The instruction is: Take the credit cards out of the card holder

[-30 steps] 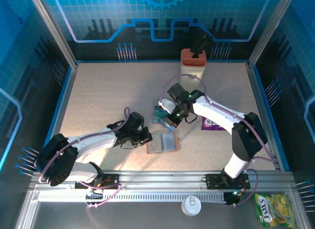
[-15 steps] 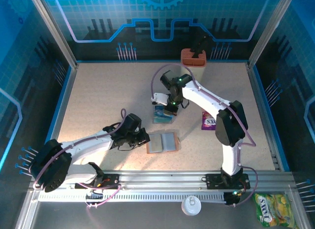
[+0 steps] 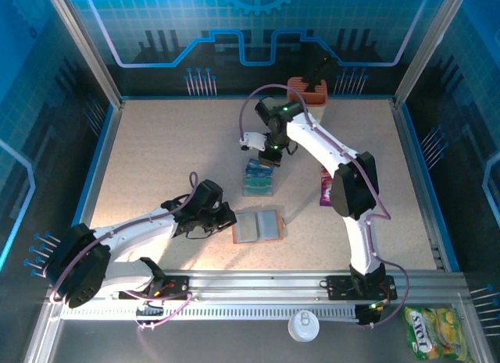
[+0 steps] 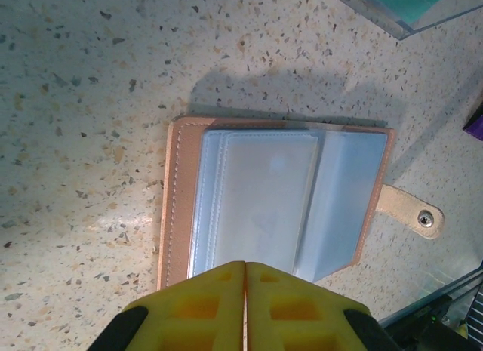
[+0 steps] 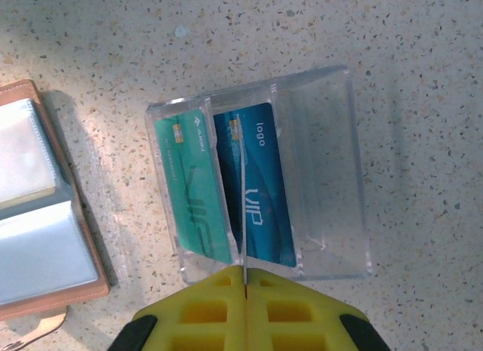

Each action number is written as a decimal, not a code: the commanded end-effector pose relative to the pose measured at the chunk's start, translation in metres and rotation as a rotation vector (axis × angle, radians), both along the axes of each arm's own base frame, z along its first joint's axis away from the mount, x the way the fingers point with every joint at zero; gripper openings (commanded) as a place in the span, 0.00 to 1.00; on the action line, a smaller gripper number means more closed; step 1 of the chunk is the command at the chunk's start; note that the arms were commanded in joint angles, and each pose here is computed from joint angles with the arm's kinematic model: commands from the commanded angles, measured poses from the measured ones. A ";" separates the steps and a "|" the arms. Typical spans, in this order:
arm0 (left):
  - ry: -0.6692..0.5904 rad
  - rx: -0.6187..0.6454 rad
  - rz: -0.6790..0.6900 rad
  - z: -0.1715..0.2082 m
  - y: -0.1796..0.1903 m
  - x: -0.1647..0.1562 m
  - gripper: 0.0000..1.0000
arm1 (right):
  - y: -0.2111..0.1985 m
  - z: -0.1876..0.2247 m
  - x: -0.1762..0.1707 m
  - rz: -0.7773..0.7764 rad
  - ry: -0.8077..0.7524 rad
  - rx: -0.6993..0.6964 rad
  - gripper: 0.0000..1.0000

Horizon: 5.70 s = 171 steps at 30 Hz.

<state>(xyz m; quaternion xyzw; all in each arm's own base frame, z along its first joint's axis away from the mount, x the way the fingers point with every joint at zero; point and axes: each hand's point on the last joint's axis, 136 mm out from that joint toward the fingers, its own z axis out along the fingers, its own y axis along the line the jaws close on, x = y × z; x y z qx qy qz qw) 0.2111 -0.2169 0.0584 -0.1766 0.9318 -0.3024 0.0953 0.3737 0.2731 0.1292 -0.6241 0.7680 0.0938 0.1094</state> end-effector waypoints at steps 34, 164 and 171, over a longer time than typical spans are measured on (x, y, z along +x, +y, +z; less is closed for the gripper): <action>0.027 0.014 0.018 -0.012 0.009 -0.002 0.07 | 0.004 0.026 -0.008 -0.157 -0.032 0.099 0.17; 0.102 0.132 -0.069 -0.043 0.010 -0.002 0.03 | 0.024 -0.096 -0.177 -1.092 0.597 0.250 0.27; 0.058 0.051 -0.075 -0.027 -0.003 0.003 0.03 | 0.030 -0.083 -0.173 -1.079 0.601 0.303 0.26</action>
